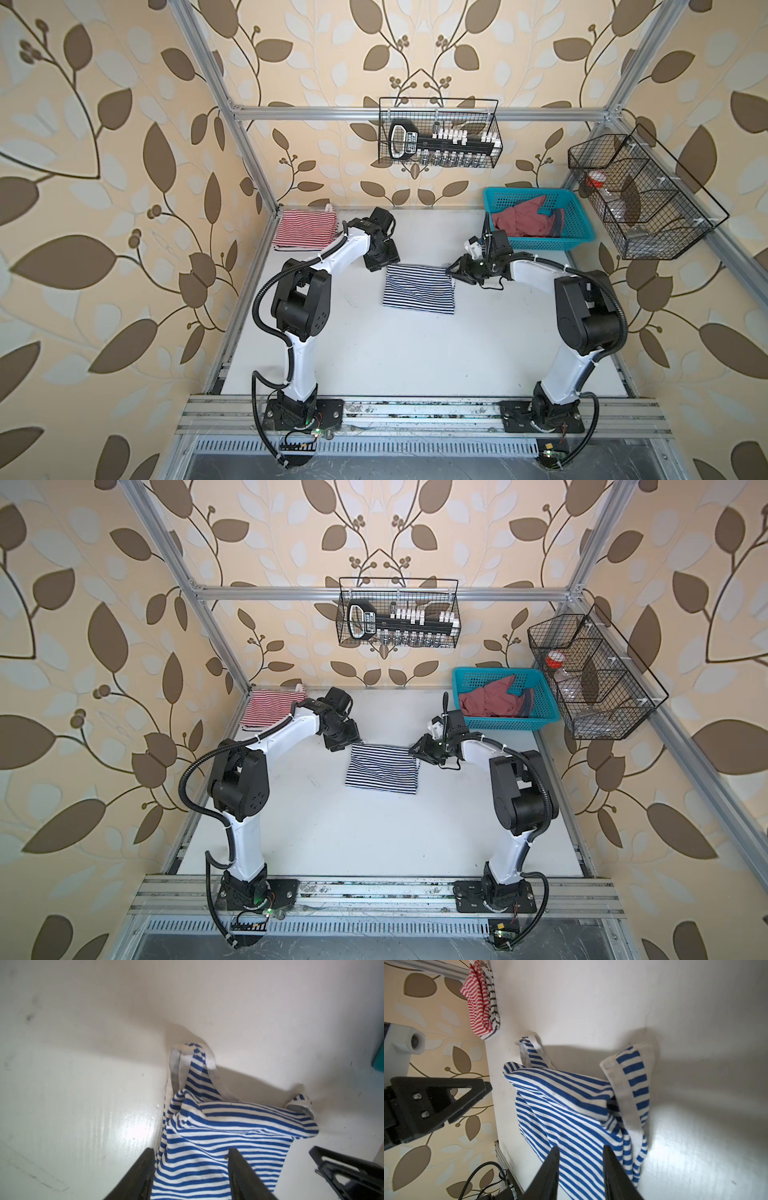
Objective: Fold and stack the tank tops
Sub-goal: 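Lay the fold down at the far end and open both grippers, then raise both open grippers away from the folded tank top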
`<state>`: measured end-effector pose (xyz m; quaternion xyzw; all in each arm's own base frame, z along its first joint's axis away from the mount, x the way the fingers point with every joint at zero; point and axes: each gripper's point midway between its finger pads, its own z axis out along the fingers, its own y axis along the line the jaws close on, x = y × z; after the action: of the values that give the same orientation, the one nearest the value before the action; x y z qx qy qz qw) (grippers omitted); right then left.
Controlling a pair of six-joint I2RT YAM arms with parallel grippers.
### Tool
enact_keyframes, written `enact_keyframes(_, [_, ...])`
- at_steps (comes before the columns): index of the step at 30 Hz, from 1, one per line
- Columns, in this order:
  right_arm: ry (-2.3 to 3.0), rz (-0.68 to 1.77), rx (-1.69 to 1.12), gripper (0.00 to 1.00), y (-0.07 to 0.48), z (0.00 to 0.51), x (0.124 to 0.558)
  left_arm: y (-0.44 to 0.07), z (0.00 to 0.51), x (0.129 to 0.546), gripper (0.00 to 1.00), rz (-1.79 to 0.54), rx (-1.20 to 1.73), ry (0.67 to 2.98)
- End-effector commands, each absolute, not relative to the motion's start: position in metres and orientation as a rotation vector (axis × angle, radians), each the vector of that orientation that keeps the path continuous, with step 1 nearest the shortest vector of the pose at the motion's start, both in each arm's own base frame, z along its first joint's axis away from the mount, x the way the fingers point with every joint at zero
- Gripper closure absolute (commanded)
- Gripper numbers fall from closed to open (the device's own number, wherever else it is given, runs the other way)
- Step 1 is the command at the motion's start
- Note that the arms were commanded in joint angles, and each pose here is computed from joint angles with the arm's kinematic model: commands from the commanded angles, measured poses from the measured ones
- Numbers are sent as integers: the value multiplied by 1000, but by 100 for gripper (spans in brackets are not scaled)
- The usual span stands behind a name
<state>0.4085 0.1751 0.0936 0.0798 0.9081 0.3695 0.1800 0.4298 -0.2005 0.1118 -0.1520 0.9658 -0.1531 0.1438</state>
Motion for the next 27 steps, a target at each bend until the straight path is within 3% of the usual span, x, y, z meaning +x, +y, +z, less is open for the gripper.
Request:
enact_keyframes(1, [2488, 1013, 178, 63, 172, 126, 402, -180, 154, 425, 39, -380, -444, 2693])
enact_keyframes(4, [2481, 1022, 142, 65, 178, 132, 391, -183, 154, 416, 44, -450, -456, 2675])
enact_keyframes(10, [2535, 1099, 81, 87, 203, 113, 385, -209, 129, 411, 67, -638, -420, 2718])
enact_keyframes(21, [2602, 1130, 111, 84, 214, 69, 410, -233, 83, 445, 65, -669, -342, 2798])
enact_keyframes(27, [2635, 1125, 199, 82, 199, 41, 414, -229, 54, 453, 58, -650, -386, 2845])
